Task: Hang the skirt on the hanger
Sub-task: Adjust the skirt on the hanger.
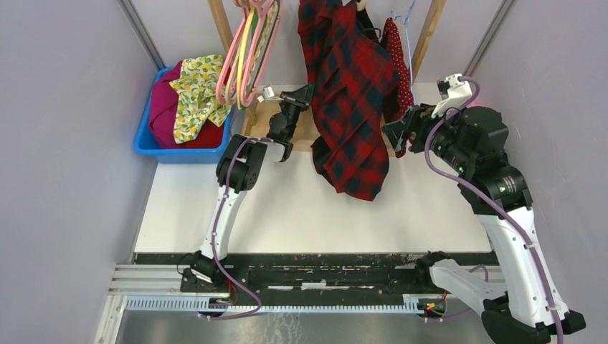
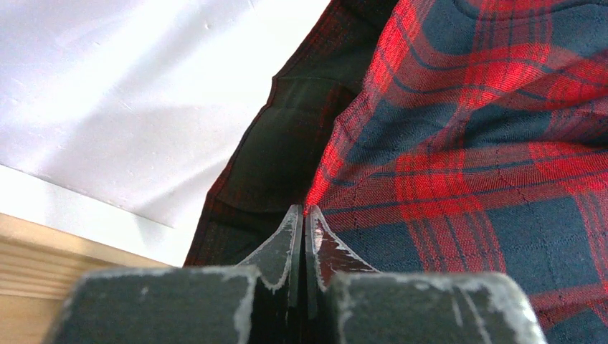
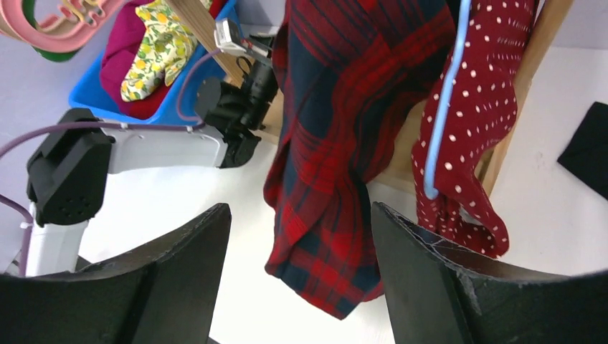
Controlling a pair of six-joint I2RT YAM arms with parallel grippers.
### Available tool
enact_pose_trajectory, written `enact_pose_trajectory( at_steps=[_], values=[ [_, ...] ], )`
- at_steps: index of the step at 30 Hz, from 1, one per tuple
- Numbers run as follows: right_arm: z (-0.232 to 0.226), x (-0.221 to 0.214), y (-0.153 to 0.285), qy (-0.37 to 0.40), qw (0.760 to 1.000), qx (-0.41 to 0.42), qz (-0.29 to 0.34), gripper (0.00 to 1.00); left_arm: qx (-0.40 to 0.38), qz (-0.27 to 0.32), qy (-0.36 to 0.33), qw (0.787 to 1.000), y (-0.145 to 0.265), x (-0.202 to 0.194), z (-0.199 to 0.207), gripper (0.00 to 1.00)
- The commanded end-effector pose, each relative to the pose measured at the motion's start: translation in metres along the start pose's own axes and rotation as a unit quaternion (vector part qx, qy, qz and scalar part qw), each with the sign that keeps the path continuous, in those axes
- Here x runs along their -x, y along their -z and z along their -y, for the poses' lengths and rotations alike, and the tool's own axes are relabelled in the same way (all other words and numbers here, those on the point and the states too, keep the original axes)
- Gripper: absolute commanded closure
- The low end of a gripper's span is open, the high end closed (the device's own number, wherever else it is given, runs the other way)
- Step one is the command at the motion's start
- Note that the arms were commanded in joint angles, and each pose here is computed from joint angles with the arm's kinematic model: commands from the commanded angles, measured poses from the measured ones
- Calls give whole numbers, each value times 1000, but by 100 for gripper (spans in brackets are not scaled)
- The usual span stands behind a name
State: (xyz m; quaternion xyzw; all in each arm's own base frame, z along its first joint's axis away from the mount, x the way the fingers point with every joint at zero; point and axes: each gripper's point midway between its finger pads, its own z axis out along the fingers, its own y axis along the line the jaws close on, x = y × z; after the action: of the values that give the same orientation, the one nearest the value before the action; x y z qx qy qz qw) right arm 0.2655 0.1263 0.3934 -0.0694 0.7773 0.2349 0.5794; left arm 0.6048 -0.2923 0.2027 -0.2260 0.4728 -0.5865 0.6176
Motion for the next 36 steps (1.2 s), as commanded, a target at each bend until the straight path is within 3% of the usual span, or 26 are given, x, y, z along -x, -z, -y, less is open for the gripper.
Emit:
enact_pose_trajectory(
  at_steps=[1, 13, 30, 36],
  values=[
    [-13, 32, 3, -2, 999, 21, 37, 23, 2, 1, -31, 1000, 8, 8, -1, 97],
    [-13, 39, -8, -5, 999, 20, 38, 23, 49, -17, -21, 998, 61, -5, -38, 97],
    [-5, 36, -18, -9, 999, 9, 30, 23, 77, -28, -4, 997, 100, -14, -61, 97],
    [2, 62, -25, 1, 999, -5, 44, 23, 81, -29, -11, 996, 108, -11, -58, 97]
  ],
)
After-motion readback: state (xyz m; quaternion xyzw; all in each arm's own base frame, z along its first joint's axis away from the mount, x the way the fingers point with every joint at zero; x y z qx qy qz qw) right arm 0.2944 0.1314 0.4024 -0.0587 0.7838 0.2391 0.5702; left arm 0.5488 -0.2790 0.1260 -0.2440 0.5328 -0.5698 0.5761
